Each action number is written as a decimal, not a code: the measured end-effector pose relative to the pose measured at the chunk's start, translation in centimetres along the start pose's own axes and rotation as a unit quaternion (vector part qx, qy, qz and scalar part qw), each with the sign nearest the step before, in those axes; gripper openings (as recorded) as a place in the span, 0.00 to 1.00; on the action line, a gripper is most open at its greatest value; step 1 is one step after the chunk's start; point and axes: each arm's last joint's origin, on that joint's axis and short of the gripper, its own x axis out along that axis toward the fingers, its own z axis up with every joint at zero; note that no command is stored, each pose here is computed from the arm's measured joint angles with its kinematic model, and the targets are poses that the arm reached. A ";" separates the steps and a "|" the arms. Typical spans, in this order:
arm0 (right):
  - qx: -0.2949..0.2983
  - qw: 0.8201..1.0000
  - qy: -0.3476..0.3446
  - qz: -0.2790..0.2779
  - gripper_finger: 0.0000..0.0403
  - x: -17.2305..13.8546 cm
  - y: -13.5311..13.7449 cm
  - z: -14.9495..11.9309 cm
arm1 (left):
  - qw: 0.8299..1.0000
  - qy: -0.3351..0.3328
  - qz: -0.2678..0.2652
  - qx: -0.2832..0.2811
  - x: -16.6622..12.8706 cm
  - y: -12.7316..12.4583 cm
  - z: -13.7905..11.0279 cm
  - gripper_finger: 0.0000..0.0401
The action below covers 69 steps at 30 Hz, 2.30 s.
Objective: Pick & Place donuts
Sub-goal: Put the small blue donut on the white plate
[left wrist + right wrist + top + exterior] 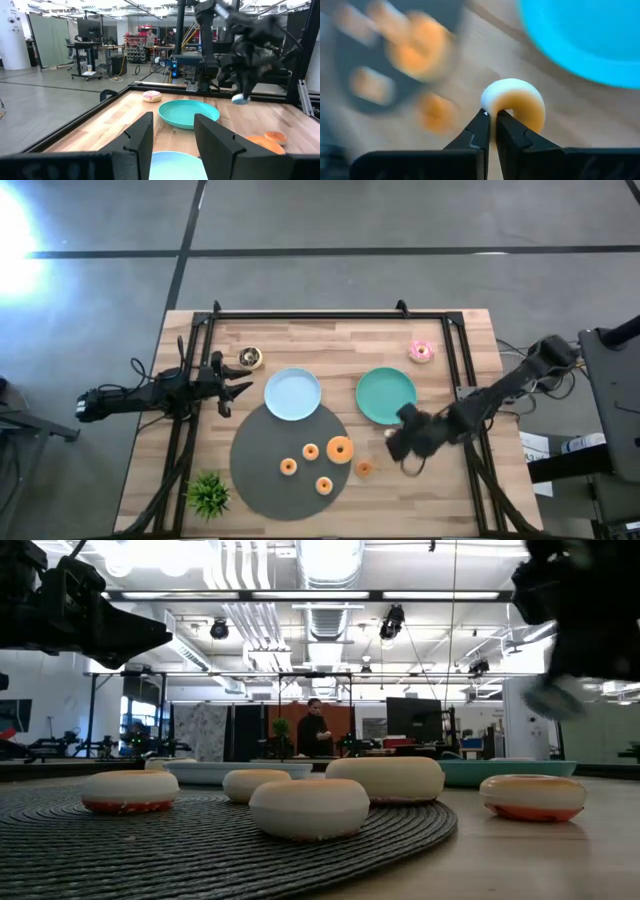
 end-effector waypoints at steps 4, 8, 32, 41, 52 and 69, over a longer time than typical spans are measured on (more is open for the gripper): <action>0.161 0.962 -0.087 0.202 0.03 0.5 -1.8 1.5 | 1.000 0.000 0.000 0.000 0.0 0.0 0.0 0.29; 0.249 0.916 -0.171 0.264 0.03 1.4 -3.2 2.6 | 1.000 0.000 0.001 0.009 0.0 0.0 0.0 0.29; 0.194 0.925 -0.180 0.272 0.03 4.6 2.2 9.0 | 0.847 -0.117 0.073 -0.514 -0.2 0.7 1.2 0.29; 0.091 0.919 -0.148 0.353 0.03 5.6 5.3 13.2 | 0.808 -0.121 0.019 -0.577 0.1 0.5 1.8 0.29; -0.023 0.857 -0.119 0.500 0.03 4.5 10.2 16.9 | 0.807 -0.046 -0.040 -0.587 2.7 -0.4 1.6 0.29; -0.068 0.820 -0.122 0.555 0.03 4.0 14.1 19.1 | 0.848 -0.126 -0.212 -0.470 9.6 -1.7 9.5 0.29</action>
